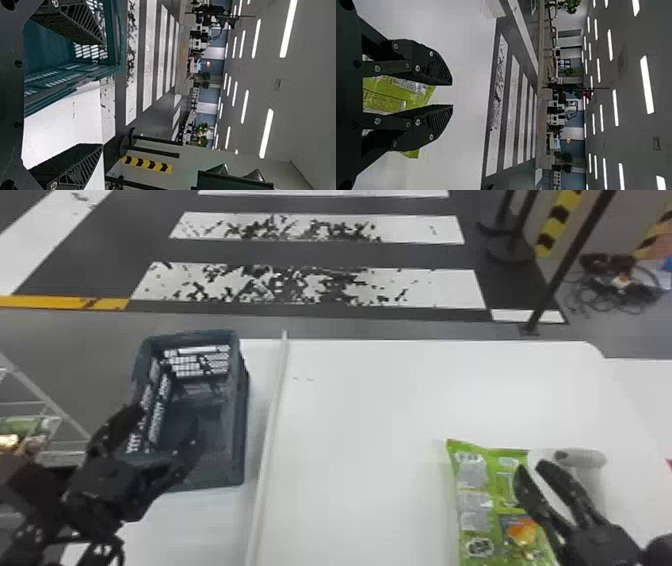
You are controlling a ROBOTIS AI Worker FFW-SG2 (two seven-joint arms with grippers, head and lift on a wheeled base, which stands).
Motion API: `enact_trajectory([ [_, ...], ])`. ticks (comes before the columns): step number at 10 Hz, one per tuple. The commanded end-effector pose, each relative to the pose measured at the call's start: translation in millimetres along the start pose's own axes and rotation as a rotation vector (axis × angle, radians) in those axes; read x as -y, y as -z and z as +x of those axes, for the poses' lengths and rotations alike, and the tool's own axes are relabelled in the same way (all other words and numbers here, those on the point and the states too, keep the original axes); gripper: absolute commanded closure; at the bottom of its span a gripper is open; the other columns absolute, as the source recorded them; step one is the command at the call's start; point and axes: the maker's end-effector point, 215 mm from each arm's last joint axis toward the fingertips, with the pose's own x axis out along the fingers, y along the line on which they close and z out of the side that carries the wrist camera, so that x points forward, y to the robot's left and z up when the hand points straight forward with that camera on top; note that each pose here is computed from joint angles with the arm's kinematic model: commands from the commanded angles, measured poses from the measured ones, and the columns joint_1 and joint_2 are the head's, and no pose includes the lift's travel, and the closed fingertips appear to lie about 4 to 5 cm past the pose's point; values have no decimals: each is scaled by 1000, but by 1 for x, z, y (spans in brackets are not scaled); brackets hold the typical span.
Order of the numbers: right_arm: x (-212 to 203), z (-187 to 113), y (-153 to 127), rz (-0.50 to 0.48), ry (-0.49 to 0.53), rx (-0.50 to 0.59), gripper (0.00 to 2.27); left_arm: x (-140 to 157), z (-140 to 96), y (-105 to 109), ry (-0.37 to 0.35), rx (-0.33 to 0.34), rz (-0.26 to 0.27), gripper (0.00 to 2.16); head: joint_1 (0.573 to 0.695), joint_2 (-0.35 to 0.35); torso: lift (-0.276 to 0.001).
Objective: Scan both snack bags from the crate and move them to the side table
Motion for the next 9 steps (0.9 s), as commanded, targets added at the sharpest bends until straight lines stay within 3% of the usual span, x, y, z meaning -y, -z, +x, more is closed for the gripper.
enact_trajectory([
  [1, 29, -4, -7, 7, 37, -33, 33, 1, 1, 1, 4, -2, -1, 70, 695, -8, -29],
  [6, 123, -9, 44, 53, 123, -230, 53, -1, 1, 5, 4, -10, 2, 70, 695, -155, -29],
  [9, 144, 2, 70, 83, 145, -284, 53, -1, 0, 11, 3, -24, 9, 70, 695, -210, -29],
])
